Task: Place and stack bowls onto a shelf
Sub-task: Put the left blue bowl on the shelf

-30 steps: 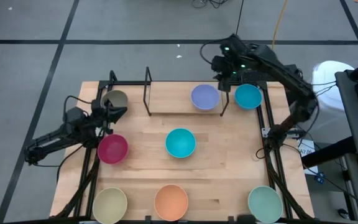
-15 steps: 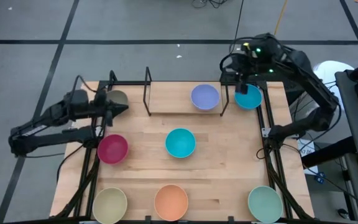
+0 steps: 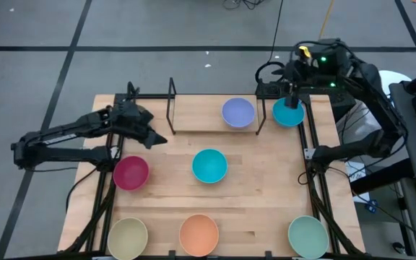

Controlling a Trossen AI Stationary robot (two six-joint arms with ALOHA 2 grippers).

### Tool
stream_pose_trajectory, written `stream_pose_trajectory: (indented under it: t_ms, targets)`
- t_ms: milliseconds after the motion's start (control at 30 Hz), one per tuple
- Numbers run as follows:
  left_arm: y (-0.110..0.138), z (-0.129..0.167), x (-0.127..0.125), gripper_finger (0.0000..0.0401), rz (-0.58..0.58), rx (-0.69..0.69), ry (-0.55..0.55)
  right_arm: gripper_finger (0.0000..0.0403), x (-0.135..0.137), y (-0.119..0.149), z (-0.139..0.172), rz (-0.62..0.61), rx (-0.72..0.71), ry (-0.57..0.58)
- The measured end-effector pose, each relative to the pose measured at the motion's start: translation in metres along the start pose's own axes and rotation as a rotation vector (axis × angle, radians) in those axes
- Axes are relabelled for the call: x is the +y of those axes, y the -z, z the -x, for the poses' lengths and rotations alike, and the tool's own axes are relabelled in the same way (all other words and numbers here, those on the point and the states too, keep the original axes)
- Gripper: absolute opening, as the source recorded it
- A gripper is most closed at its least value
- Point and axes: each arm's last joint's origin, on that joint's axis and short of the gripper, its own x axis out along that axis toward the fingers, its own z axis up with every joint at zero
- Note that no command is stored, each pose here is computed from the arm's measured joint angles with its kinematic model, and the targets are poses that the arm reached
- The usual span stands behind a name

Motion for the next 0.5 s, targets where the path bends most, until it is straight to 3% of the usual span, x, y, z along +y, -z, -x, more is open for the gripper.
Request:
stream_pose_trajectory:
  t_ms: [100, 200, 367, 500]
  targets:
    - [0.002, -0.012, -0.003, 0.0123, -0.049, 0.053, 0.002, 0.0128, 0.002, 0.001, 0.012, -0.019, -0.023, 0.013]
    - [0.010, -0.026, -0.009, 0.0124, -0.176, 0.128, 0.014, 0.0128, 0.004, 0.003, 0.023, -0.018, -0.042, 0.024]
    - [0.023, -0.047, -0.029, 0.0124, -0.458, 0.168, 0.117, 0.0128, 0.008, 0.006, 0.043, -0.017, -0.085, 0.048]
    - [0.039, -0.064, -0.038, 0.0124, -0.671, 0.204, 0.100, 0.0128, 0.010, 0.009, 0.055, -0.035, -0.113, 0.059]
